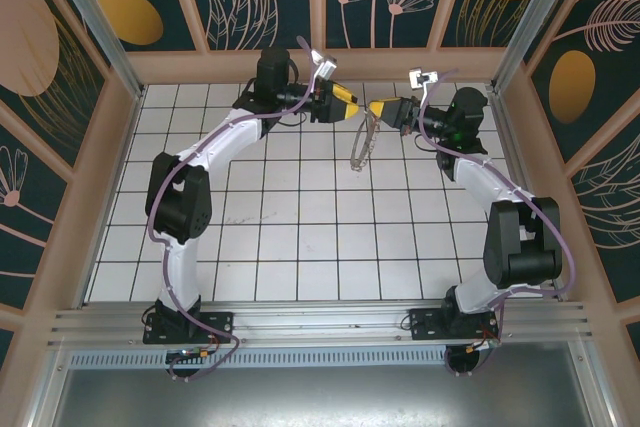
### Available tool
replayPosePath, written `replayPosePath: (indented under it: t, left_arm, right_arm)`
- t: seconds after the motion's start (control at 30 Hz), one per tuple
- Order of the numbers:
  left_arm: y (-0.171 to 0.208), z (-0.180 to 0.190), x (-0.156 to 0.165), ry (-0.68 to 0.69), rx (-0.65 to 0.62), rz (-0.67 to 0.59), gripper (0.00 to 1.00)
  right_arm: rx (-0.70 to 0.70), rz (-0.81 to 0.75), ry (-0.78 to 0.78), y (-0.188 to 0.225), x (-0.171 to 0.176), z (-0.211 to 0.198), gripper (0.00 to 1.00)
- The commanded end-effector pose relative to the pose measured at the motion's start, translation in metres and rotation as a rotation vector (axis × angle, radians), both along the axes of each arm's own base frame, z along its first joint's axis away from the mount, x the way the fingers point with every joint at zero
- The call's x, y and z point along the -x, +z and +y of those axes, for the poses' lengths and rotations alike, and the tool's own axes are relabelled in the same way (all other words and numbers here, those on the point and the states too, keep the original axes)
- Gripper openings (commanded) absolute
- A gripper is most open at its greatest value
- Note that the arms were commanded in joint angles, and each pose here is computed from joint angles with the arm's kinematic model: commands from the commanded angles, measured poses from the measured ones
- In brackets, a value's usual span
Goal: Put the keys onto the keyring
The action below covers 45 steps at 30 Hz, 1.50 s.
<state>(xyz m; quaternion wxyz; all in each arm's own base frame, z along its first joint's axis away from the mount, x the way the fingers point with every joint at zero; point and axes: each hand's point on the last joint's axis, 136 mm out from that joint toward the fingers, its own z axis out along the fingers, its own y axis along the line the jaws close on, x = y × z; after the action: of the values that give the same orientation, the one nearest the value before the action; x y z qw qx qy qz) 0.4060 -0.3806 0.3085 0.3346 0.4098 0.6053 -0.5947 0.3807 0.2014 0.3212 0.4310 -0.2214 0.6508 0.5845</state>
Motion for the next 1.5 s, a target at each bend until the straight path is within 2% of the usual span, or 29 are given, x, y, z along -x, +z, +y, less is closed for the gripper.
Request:
replayPosePath:
  t: [0.0,0.83,1.2,1.47]
  left_arm:
    - [0.014,-0.001,0.002,-0.040,0.041,-0.031,0.49]
    - [0.016,-0.017,0.008,-0.097,0.075,-0.015,0.47]
    - [0.014,-0.023,0.017,-0.134,0.075,-0.014,0.40]
    - [0.016,-0.024,0.019,-0.144,0.080,-0.023,0.29]
  right_arm:
    - [-0.012,-0.095,0.019,0.020,0.001,0.000,0.00]
    - [-0.033,-0.107,0.032,0.026,0.004,0.005,0.00]
    - [-0.038,-0.112,0.034,0.028,0.005,0.005,0.00]
    - [-0.037,-0.108,0.035,0.026,0.005,0.006,0.00]
